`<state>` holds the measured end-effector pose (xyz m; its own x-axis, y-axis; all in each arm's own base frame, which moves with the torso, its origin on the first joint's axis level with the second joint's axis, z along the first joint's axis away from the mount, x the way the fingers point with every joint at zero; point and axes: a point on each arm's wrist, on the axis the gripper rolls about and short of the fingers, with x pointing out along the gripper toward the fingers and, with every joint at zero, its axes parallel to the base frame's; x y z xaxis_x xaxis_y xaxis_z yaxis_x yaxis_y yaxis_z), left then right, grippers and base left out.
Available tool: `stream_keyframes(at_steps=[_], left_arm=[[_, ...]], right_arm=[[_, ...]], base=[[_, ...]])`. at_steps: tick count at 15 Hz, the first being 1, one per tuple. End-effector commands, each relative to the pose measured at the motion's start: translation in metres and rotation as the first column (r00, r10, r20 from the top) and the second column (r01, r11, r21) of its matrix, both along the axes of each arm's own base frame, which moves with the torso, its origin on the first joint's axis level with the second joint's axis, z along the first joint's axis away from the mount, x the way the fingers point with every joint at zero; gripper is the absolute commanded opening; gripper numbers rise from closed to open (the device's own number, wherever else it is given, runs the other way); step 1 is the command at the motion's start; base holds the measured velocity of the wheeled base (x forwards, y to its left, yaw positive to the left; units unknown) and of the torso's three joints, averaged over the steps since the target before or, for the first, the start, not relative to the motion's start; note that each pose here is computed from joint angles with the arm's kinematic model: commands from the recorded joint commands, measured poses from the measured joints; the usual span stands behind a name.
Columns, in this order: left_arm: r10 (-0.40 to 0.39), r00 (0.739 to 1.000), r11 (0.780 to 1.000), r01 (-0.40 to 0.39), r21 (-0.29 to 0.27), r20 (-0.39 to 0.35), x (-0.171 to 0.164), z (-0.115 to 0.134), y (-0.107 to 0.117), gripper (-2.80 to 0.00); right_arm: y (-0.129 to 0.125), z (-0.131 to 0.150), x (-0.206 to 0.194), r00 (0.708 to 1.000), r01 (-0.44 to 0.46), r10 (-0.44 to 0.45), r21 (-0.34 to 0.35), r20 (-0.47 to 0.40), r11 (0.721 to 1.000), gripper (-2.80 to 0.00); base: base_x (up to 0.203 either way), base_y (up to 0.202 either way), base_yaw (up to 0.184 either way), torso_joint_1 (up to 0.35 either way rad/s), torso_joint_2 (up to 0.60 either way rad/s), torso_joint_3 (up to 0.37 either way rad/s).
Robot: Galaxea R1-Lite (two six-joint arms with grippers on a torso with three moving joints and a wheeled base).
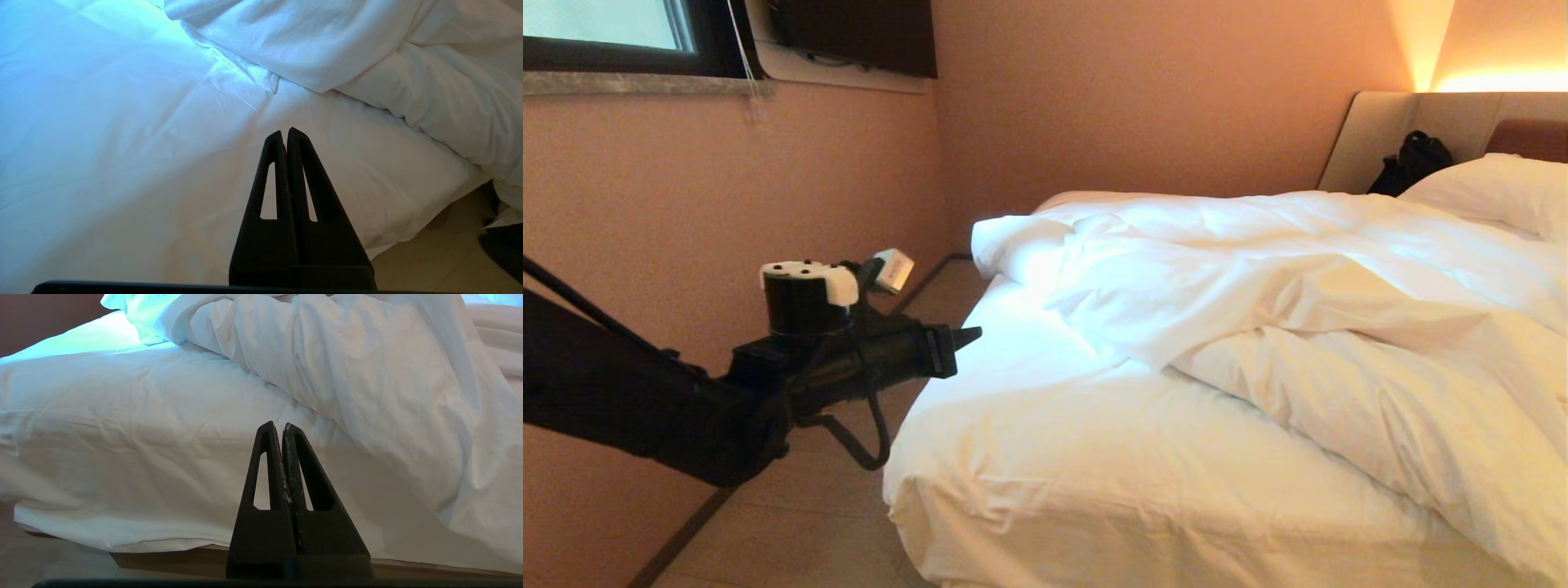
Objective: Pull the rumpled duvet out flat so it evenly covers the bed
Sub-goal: Hold the folded corner of the quilt
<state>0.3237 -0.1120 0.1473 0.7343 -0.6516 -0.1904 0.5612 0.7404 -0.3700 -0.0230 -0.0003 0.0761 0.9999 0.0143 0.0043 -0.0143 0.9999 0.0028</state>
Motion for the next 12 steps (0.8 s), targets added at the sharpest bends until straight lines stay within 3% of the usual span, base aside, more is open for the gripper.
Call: stream_keyframes(at_steps=[1, 6, 12], left_arm=[[-0.017, 1.0, 1.0, 0.017, 0.012, -0.018, 0.013, -0.015, -0.019, -2.8], [-0.044, 0.999, 0.999, 0.044, 0.016, -0.01, 0.043, -0.03, -0.048, -2.8], [0.02, 0.999, 0.999, -0.021, 0.042, 0.027, 0.084, -0.052, -0.065, -2.8]], right_arm=[[0.0, 0.0, 0.0, 1.0, -0.001, 0.001, 0.0, -0.001, 1.0, -2.8], [0.0, 0.0, 0.0, 1.0, 0.0, 0.0, 0.0, -0.001, 1.0, -2.8], [0.0, 0.0, 0.0, 1.0, 0.0, 0.0, 0.0, -0.001, 1.0, -2.8]], base=[[0.0, 0.0, 0.0, 0.0, 0.0, 0.0], [0.0, 0.0, 0.0, 0.0, 0.0, 0.0], [0.0, 0.0, 0.0, 0.0, 0.0, 0.0]])
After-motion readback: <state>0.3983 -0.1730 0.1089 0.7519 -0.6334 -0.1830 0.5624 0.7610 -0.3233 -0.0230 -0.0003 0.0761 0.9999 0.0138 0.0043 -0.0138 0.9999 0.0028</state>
